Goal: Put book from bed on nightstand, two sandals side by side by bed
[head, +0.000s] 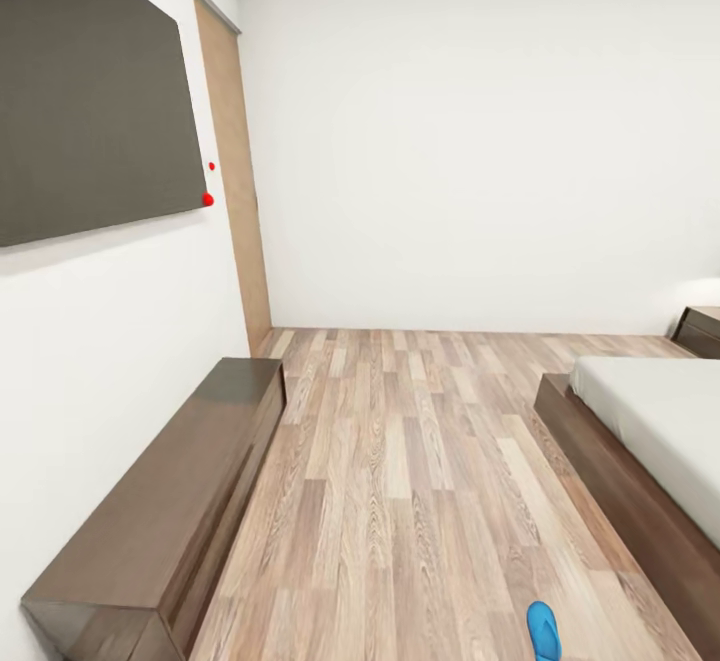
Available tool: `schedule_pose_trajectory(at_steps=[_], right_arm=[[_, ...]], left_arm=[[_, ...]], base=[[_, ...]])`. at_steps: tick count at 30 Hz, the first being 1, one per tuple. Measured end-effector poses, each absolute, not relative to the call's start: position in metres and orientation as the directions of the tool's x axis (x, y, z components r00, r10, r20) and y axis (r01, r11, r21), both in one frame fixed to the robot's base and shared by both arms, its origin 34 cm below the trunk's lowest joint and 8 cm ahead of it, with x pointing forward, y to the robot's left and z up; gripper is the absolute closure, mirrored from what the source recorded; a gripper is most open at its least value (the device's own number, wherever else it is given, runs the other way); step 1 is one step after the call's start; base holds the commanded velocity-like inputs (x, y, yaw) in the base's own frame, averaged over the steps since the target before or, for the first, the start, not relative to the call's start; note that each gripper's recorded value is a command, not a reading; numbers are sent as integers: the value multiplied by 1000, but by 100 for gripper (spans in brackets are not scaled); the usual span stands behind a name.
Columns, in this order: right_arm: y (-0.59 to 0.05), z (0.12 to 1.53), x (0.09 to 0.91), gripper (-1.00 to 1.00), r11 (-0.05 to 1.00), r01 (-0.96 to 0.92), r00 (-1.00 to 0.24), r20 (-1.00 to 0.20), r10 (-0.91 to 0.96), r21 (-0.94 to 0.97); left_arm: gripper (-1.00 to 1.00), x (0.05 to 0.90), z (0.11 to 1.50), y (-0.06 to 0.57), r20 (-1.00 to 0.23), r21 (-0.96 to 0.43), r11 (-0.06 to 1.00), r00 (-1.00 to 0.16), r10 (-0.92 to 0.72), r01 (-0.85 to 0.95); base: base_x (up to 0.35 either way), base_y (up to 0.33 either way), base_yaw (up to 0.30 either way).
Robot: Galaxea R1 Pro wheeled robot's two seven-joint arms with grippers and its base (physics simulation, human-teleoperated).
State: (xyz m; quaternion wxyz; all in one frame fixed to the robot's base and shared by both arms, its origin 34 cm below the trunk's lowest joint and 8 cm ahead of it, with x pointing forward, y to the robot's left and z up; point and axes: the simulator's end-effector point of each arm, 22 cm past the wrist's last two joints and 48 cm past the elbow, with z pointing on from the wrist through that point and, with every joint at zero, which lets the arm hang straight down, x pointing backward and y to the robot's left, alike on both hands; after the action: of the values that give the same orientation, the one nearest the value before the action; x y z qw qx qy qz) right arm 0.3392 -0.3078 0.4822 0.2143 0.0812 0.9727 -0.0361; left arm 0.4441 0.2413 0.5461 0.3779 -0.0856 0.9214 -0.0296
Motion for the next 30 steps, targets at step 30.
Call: schedule_pose_trajectory(at_steps=[30], right_arm=[[-307, 482, 339, -100, 984, 173, -895, -422, 142, -34]], left_arm=[[-100, 444, 546, 241, -692, -119, 984, -700, -180, -136]], base=[[293, 0, 0]])
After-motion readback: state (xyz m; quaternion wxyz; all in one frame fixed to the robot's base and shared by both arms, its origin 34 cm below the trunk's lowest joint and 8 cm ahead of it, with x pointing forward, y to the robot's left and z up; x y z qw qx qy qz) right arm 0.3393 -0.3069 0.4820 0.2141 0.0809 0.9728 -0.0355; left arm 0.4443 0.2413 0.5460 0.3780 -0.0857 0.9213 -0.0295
